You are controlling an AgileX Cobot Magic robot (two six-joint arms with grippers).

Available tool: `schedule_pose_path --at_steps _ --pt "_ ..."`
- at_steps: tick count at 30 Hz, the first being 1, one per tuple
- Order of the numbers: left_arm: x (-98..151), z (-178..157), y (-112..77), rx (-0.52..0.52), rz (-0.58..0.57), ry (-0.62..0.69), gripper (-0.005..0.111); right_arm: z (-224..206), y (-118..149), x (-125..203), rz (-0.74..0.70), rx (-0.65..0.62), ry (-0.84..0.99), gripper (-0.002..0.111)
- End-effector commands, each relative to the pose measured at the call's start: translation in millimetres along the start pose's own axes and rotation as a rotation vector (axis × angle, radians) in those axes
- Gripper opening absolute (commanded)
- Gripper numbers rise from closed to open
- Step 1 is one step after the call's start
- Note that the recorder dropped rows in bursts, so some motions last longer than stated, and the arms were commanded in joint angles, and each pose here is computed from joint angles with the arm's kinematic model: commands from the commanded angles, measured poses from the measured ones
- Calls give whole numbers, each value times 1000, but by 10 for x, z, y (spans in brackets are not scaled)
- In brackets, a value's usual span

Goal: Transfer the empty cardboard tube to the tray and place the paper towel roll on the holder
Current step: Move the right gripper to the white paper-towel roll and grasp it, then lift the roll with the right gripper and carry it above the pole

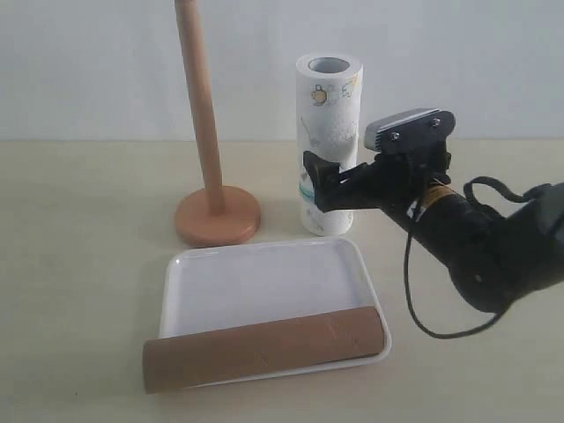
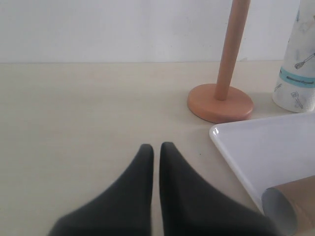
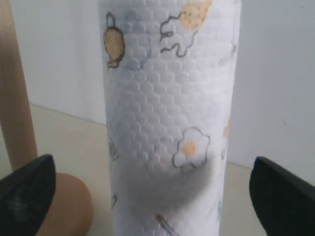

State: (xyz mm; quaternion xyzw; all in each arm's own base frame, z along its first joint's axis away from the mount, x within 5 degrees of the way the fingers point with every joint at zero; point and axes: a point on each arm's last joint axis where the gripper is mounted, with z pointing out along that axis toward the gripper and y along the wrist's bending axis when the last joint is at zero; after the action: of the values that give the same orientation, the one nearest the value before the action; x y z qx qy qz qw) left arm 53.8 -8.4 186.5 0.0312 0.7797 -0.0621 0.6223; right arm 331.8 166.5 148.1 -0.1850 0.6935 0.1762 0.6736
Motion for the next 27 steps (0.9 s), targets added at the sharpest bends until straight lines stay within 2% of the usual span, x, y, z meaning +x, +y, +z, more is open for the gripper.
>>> schedule_pose_path --at_steps 1,5,6,8,10,13,18,22,24,27 --pt "10 1 0 0 -20 -1 4 325 3 4 -11 -18 -57 104" --pt "10 1 0 0 -20 -1 4 525 -12 24 19 -17 -57 103" --pt "10 1 0 0 -20 -1 4 559 -14 23 31 -18 -53 101" --pt "10 1 0 0 -20 -1 4 601 -7 15 42 -30 -45 89" --pt "10 1 0 0 -20 -1 4 614 -3 1 42 -35 -48 60" --pt "10 1 0 0 -20 -1 4 613 -14 1 52 -23 -48 1" --pt "10 1 0 0 -20 -1 4 613 -66 0 106 33 -53 3" --pt "10 1 0 0 -20 -1 4 602 -66 -115 59 33 -93 3" --pt "10 1 0 0 -20 -1 4 573 -64 -331 -5 34 -141 3" --pt "10 1 0 0 -20 -1 4 444 -59 -888 -105 48 -269 3"
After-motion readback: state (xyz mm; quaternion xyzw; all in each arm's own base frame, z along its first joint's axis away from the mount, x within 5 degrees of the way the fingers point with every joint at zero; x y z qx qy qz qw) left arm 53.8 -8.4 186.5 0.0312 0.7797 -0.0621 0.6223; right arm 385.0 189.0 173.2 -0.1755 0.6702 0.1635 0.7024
